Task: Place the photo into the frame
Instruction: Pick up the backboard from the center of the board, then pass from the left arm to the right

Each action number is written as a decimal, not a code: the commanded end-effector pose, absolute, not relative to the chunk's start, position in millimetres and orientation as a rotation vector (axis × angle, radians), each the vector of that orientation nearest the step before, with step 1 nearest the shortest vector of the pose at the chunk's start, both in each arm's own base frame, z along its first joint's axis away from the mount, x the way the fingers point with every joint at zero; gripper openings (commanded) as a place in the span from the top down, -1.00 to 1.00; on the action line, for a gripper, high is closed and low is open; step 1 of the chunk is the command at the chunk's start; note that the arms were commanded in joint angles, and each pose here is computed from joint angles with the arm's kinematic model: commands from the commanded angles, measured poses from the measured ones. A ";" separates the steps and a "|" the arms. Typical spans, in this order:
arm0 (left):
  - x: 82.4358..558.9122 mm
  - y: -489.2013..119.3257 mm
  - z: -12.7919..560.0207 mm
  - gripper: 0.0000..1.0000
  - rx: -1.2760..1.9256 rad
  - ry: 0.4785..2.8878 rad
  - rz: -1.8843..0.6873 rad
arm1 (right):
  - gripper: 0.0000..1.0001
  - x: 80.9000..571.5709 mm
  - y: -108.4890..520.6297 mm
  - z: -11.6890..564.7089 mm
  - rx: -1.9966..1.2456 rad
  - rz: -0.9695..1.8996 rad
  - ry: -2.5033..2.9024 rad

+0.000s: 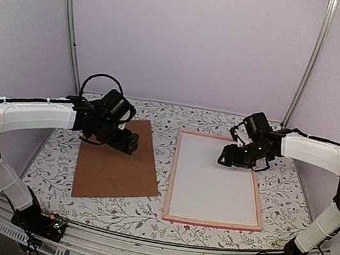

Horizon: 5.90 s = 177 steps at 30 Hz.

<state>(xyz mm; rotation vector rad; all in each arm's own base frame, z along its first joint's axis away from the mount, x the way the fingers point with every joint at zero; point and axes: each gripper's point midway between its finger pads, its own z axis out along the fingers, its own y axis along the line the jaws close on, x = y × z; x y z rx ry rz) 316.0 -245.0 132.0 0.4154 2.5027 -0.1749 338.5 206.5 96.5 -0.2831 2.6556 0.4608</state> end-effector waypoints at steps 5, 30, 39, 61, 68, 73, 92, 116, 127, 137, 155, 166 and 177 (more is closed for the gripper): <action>334.4 -152.1 123.2 -0.97 0.057 2.494 -0.306 | -0.37 332.0 351.4 125.4 -0.518 0.783 2.491; 341.8 -40.2 48.9 -0.93 -0.504 2.494 -0.374 | -0.38 344.6 477.8 33.6 -0.503 0.920 2.646; 335.8 -46.0 29.7 -0.86 -0.502 2.530 -0.424 | -0.37 343.5 480.0 23.2 -0.457 0.934 2.684; 336.6 -86.6 61.5 -0.67 -0.404 2.386 -0.786 | -0.34 325.6 488.4 13.1 -0.419 1.052 2.714; 342.6 -107.1 123.3 -0.62 -0.283 2.198 -0.971 | -0.34 322.2 485.0 13.3 -0.414 1.056 2.716; 341.2 -117.6 165.1 -0.58 -0.199 2.089 -1.061 | -0.34 319.3 483.3 9.7 -0.417 1.061 2.723; 329.1 -139.7 237.7 -0.45 -0.101 2.010 -1.100 | -0.32 287.3 506.2 24.9 -0.586 1.422 2.599; 338.5 -136.6 254.8 0.41 -0.112 2.222 -0.729 | -0.31 269.2 515.6 30.6 -0.655 1.493 2.582; 342.0 -142.4 262.1 0.88 -0.078 2.233 -0.712 | -0.36 279.8 508.8 62.0 -0.660 1.492 2.537; 337.2 -132.7 295.4 1.00 -0.055 2.222 -0.636 | -0.38 291.6 482.7 88.8 -0.640 1.422 2.524; 329.9 -131.7 306.7 1.00 -0.014 2.306 -0.410 | -0.38 309.7 451.3 107.0 -0.581 1.316 2.535; 325.7 -156.7 302.8 0.70 0.023 2.321 -0.428 | -0.38 307.8 446.7 99.8 -0.569 1.298 2.558; 311.0 -203.4 317.8 0.11 0.114 2.272 -0.674 | -0.39 319.6 440.9 144.0 -0.550 1.326 2.492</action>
